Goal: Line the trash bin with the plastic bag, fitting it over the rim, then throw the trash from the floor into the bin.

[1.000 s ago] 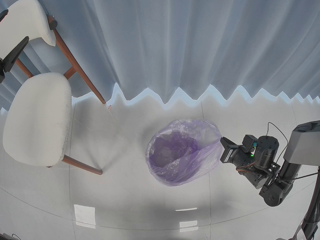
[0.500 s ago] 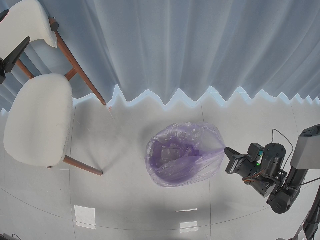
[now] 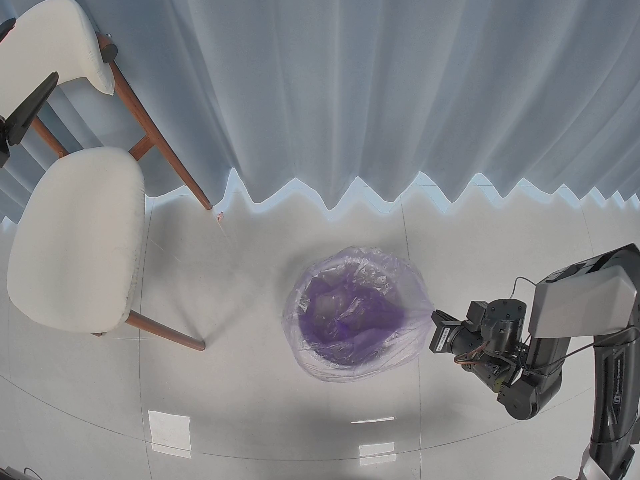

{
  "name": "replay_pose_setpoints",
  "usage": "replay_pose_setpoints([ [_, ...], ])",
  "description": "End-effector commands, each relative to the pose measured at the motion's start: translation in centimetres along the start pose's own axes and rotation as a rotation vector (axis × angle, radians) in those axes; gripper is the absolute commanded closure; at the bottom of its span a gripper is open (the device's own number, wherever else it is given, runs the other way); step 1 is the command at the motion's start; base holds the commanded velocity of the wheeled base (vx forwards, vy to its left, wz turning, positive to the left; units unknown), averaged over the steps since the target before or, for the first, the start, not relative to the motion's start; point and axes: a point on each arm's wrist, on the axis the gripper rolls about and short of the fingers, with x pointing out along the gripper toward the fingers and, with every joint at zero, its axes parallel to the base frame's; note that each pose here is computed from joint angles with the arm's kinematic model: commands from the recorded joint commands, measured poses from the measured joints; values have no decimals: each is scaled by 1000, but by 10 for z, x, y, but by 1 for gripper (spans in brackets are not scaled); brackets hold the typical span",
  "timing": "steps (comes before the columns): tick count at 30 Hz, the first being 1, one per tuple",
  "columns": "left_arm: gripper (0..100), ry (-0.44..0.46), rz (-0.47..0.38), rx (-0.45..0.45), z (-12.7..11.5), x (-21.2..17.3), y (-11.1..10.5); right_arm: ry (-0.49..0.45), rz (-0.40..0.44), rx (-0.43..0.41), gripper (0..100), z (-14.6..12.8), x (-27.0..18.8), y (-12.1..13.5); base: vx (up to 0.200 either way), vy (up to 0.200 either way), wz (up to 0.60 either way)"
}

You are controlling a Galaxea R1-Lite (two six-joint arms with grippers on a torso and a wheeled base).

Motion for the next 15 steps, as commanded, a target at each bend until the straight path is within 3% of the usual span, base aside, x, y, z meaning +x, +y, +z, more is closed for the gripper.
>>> replay_pose_setpoints([
  [1, 0, 0, -1, 2, 0, 0, 0, 59, -66, 8, 100, -35, 29, -25, 0, 0, 0],
  [15, 0, 8, -13, -7, -1, 2, -1, 55, -74, 92, 100, -50, 50, -31, 0, 0, 0],
])
